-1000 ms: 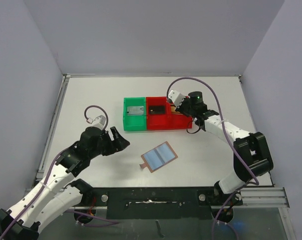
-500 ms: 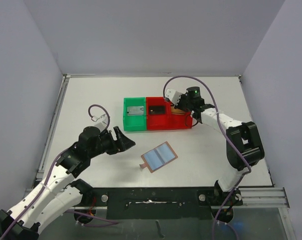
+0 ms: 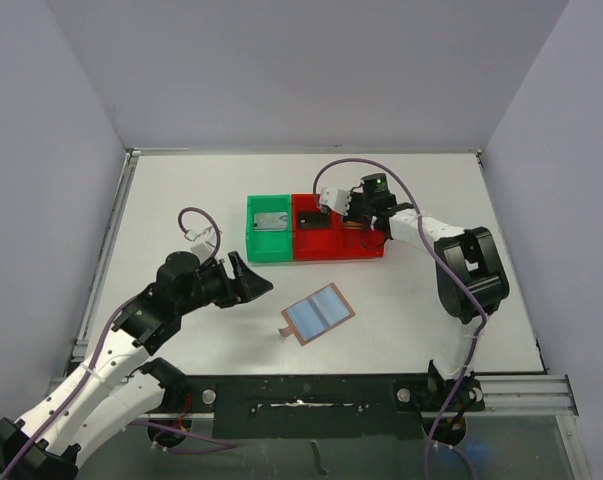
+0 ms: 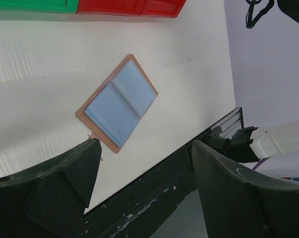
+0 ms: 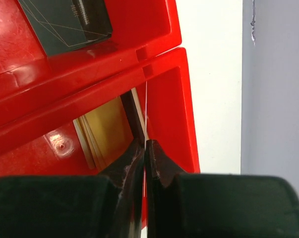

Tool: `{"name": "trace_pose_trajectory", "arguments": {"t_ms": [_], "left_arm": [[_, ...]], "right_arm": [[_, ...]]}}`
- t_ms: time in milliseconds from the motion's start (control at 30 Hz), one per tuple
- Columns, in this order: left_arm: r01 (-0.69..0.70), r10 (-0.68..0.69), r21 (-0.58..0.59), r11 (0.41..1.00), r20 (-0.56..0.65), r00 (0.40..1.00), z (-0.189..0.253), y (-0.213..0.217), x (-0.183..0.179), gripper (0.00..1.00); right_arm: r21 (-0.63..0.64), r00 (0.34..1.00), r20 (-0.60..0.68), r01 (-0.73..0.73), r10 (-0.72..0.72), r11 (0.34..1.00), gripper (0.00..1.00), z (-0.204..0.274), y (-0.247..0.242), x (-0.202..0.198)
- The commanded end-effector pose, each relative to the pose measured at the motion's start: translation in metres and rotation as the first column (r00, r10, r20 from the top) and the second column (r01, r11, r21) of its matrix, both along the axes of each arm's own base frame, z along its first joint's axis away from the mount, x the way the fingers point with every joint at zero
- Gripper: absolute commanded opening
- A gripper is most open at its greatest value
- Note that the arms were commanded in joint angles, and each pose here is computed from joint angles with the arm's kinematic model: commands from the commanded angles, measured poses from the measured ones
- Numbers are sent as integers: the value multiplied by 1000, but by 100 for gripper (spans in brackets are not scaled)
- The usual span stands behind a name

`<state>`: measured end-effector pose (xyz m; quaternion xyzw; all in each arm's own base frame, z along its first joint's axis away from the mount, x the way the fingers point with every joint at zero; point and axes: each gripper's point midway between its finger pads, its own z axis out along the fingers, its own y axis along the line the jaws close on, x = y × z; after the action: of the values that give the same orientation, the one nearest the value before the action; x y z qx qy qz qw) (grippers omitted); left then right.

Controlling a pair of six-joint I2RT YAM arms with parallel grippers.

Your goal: Take the credit cards out of the card holder

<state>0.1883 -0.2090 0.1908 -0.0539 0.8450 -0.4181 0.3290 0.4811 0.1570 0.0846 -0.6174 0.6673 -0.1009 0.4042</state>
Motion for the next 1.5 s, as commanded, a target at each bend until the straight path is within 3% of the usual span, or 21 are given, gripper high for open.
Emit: {"name": "trace_pose_trajectory", "arguments": {"t_ms": [0, 200, 467, 767, 1167, 1267, 1333, 1400, 1467], "left_arm": [[13, -11, -42, 999, 53, 999, 16, -5, 5, 74], [14, -12, -44, 999, 47, 999, 15, -6, 6, 74], [27, -24, -52, 998, 43, 999, 15, -9, 6, 74], [82, -77, -124, 989, 42, 996, 23, -22, 1, 74], [133, -131, -189, 973, 19, 991, 29, -39, 0, 74], [136, -137, -195, 971, 11, 991, 29, -44, 0, 74], [129, -132, -193, 973, -4, 991, 27, -48, -1, 73], [118, -125, -183, 976, -25, 992, 21, -54, -2, 73], [98, -108, -166, 981, -52, 993, 14, -60, -3, 72]], "right_arm": [[-56, 997, 77, -6, 10, 998, 1, 16, 3, 20], [-69, 998, 14, -63, 64, 996, 8, 5, 10, 11], [-15, 998, 8, -64, 65, 998, 36, 13, 11, 2], [63, 1000, 18, -1, -1, 998, 42, 32, 2, 8], [279, 995, 59, 60, -79, 958, 50, 85, 3, -3], [435, 985, 39, 134, -167, 891, 51, 116, 4, -11], [579, 980, -22, 174, -199, 796, 52, 136, 10, -28], [712, 969, -133, 241, -210, 660, 58, 153, 16, -51], [780, 911, -331, 411, -246, 473, 65, 153, 14, -72]]}}
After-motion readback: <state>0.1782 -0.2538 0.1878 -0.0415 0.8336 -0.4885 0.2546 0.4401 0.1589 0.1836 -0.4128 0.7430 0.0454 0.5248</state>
